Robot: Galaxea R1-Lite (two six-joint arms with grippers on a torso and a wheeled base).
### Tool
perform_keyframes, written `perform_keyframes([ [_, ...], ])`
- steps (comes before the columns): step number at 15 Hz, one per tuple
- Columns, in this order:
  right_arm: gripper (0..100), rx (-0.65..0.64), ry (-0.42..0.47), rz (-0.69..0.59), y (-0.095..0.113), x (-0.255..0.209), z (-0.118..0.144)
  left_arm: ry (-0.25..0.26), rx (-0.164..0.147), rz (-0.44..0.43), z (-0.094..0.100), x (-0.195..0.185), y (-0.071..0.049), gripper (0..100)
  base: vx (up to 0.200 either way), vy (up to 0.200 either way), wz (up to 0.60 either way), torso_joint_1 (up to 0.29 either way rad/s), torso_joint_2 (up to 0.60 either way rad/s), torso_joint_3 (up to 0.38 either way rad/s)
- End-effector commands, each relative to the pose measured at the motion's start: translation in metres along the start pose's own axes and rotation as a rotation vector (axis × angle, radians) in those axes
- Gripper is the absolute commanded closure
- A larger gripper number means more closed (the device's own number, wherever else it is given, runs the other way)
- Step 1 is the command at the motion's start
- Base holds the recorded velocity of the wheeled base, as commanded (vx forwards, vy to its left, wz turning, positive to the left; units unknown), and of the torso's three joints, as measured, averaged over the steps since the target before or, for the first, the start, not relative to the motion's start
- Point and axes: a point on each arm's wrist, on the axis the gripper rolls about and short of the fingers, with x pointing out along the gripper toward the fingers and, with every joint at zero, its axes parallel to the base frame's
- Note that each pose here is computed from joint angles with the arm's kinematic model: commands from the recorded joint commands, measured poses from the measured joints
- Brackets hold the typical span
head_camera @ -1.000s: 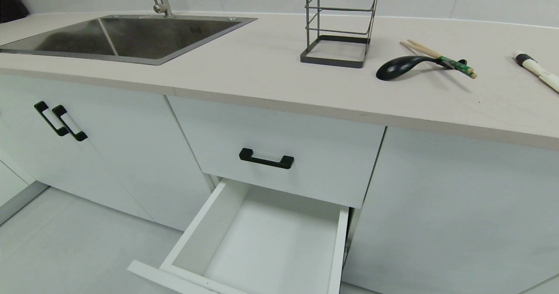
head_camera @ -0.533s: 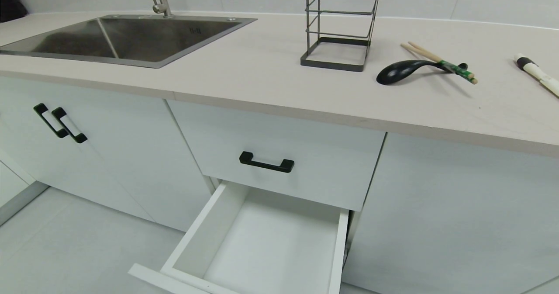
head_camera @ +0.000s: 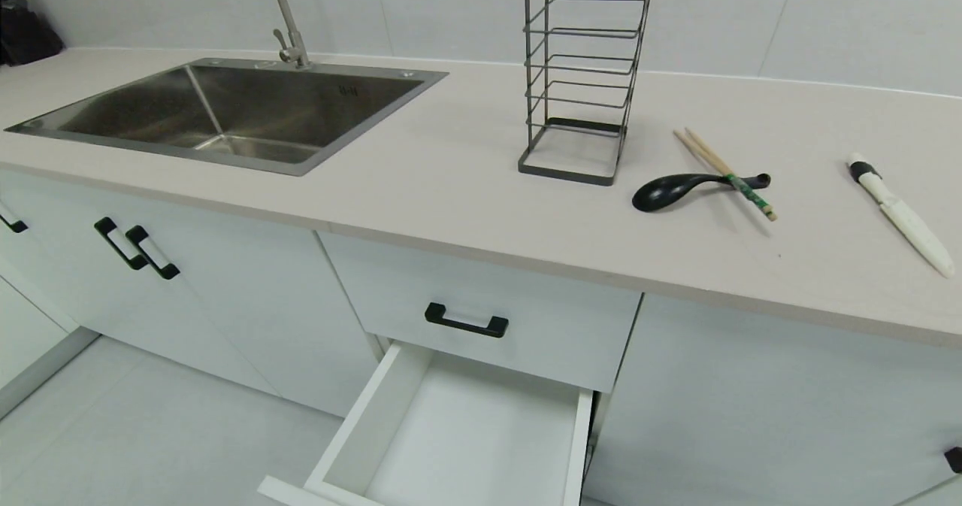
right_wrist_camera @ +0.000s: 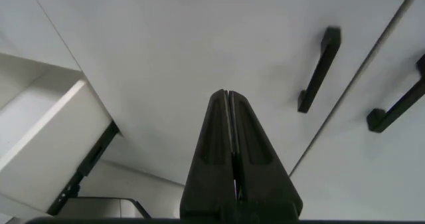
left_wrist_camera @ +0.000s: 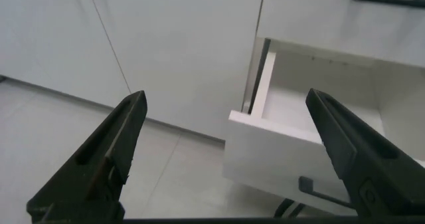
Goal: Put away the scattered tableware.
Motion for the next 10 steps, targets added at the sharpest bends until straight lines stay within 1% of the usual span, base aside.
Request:
perform_keyframes([
  [1,100,0.0,0.001,0.002,0.0,0.0001,0.0001,0.0,0.0,-0.001,0.0005,0.0,0.0,0,0.0,0.0,0.0,0.242,-0.5,-0.217],
  [3,100,0.0,0.001,0.0,0.0001,0.0001,0.0001,0.0,0.0,0.001,0.0005,0.0,0.0,0,0.0,0.0,0.0,0.219,-0.48,-0.215],
  [5,100,0.0,0.001,0.0,0.0001,0.0001,0.0001,0.002,0.0,0.001,0.0,0.0001,0.0,0,0.0,0.0,0.0,0.046,-0.48,-0.217],
  [6,100,0.0,0.001,0.0,0.0001,0.0001,0.0001,0.002,0.0,0.001,0.0,0.0001,0.0,0,0.0,0.0,0.0,0.183,-0.51,-0.217],
  [10,100,0.001,0.001,0.0,0.0,0.0001,0.0001,0.002,0.0,0.001,0.0,0.0001,0.0,0,0.0,0.0,0.0,0.369,-0.5,-0.237],
])
